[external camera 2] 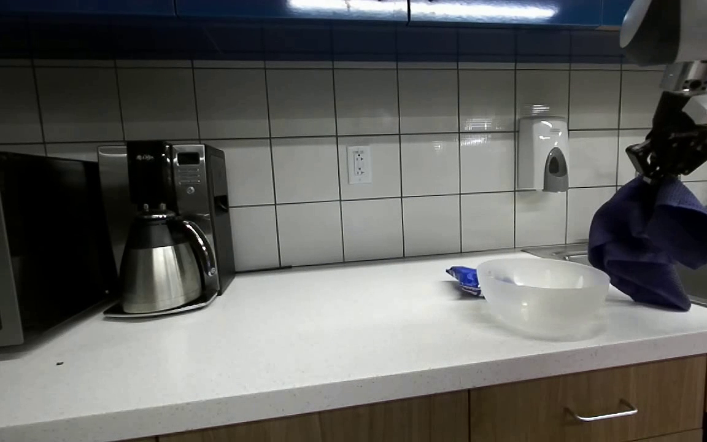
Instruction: Take the towel out of the bowl and place it on the counter top
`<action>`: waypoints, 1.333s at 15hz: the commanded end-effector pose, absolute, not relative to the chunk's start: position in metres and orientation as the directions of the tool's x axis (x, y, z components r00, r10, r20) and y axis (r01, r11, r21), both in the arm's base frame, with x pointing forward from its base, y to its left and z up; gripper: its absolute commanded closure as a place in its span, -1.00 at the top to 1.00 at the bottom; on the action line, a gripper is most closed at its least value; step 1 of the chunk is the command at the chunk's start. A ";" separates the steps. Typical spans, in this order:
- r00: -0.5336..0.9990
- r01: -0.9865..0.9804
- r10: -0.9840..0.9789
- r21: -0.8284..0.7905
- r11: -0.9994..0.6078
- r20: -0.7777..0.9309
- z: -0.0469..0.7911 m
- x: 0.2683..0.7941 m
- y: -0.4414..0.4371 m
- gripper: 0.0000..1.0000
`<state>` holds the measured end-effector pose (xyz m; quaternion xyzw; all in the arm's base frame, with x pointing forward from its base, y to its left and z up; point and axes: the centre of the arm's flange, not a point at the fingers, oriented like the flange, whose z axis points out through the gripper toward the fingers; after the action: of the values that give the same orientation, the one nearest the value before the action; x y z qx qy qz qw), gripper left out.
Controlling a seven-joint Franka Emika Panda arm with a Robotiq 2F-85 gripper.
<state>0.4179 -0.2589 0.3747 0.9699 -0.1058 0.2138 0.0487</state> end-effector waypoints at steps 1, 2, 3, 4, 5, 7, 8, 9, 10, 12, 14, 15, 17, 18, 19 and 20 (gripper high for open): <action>0.891 -0.211 -0.177 0.036 -0.977 0.418 0.353 0.453 -0.284 -0.97; 0.893 -0.212 -0.180 0.031 -0.977 0.412 0.348 0.457 -0.284 -0.97; 0.895 -0.213 -0.184 0.026 -0.977 0.406 0.342 0.461 -0.285 -0.97; 0.898 -0.214 -0.188 0.020 -0.977 0.398 0.336 0.463 -0.287 -0.97; 0.901 -0.218 -0.195 0.014 -0.976 0.388 0.330 0.465 -0.290 -0.97; 0.907 -0.227 -0.209 0.008 -0.974 0.365 0.314 0.463 -0.295 -0.97; 0.911 -0.230 -0.213 0.004 -0.973 0.353 0.306 0.463 -0.297 -0.97; 0.915 -0.235 -0.221 0.000 -0.972 0.338 0.297 0.462 -0.299 -0.97; 0.916 -0.241 -0.228 -0.002 -0.971 0.329 0.289 0.461 -0.301 -0.97; 0.915 -0.263 -0.249 0.002 -0.965 0.318 0.275 0.460 -0.305 -0.97; 0.905 -0.291 -0.274 0.004 -0.957 0.325 0.264 0.463 -0.308 -0.97; 0.899 -0.306 -0.290 -0.004 -0.952 0.329 0.260 0.467 -0.310 -0.97; 0.895 -0.321 -0.307 -0.012 -0.947 0.322 0.252 0.474 -0.311 -0.97; 0.895 -0.326 -0.313 -0.014 -0.945 0.318 0.247 0.478 -0.311 -0.97; 0.895 -0.330 -0.318 -0.015 -0.944 0.313 0.242 0.481 -0.310 -0.97; 0.896 -0.333 -0.321 -0.015 -0.943 0.307 0.238 0.484 -0.310 -0.97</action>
<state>0.4673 -0.2994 0.2540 0.9735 -0.1696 0.1520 0.0194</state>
